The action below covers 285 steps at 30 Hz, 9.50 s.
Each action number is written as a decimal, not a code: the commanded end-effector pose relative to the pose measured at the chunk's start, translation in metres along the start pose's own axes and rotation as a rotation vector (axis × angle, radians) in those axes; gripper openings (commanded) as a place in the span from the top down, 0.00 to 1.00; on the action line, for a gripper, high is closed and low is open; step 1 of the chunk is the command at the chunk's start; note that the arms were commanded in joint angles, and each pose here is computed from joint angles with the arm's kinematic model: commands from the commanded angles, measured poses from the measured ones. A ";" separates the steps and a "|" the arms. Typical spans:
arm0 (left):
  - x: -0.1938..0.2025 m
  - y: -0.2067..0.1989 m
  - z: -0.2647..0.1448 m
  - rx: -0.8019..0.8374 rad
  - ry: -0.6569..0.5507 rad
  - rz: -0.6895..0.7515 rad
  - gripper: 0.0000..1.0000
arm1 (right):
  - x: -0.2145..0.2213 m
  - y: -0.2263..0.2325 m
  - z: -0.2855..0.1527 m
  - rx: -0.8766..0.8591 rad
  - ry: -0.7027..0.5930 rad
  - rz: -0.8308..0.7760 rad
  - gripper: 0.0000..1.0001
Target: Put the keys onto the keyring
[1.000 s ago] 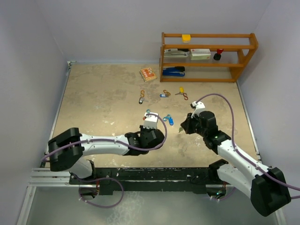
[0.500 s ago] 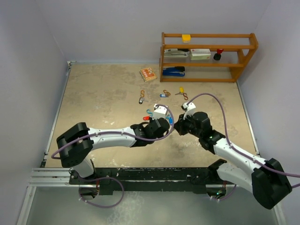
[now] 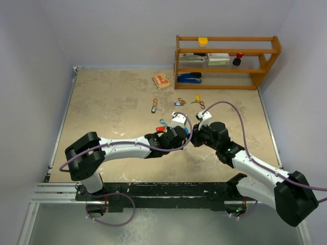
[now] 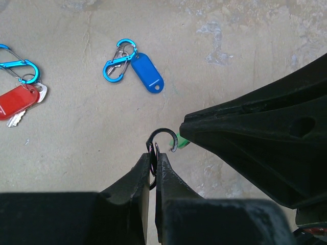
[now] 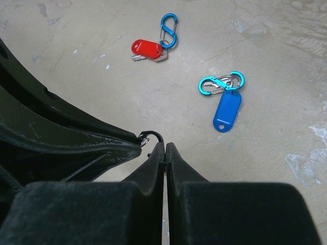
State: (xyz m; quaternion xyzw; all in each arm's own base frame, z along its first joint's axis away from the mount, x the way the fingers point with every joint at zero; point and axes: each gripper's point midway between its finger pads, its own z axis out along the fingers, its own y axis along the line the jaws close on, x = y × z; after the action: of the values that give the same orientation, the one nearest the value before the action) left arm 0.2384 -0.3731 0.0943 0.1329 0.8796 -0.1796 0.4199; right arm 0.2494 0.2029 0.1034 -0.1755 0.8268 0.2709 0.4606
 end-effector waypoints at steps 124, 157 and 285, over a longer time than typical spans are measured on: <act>-0.058 -0.026 -0.015 0.313 -0.050 -0.264 1.00 | -0.047 0.014 -0.011 -0.031 -0.212 -0.106 1.00; -0.059 -0.028 -0.025 0.353 -0.053 -0.263 1.00 | -0.045 0.002 -0.013 0.030 -0.207 -0.118 1.00; -0.108 0.194 -0.150 -0.468 -0.570 -0.559 0.30 | -0.121 -0.167 -0.111 1.078 -0.392 0.454 0.00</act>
State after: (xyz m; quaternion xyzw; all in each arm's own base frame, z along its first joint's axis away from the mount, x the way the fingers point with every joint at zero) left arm 0.2718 -0.1655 0.1875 -0.2121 0.7910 -0.1186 0.5615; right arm 0.3408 0.0562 0.1797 0.1649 0.8258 -0.0068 0.5392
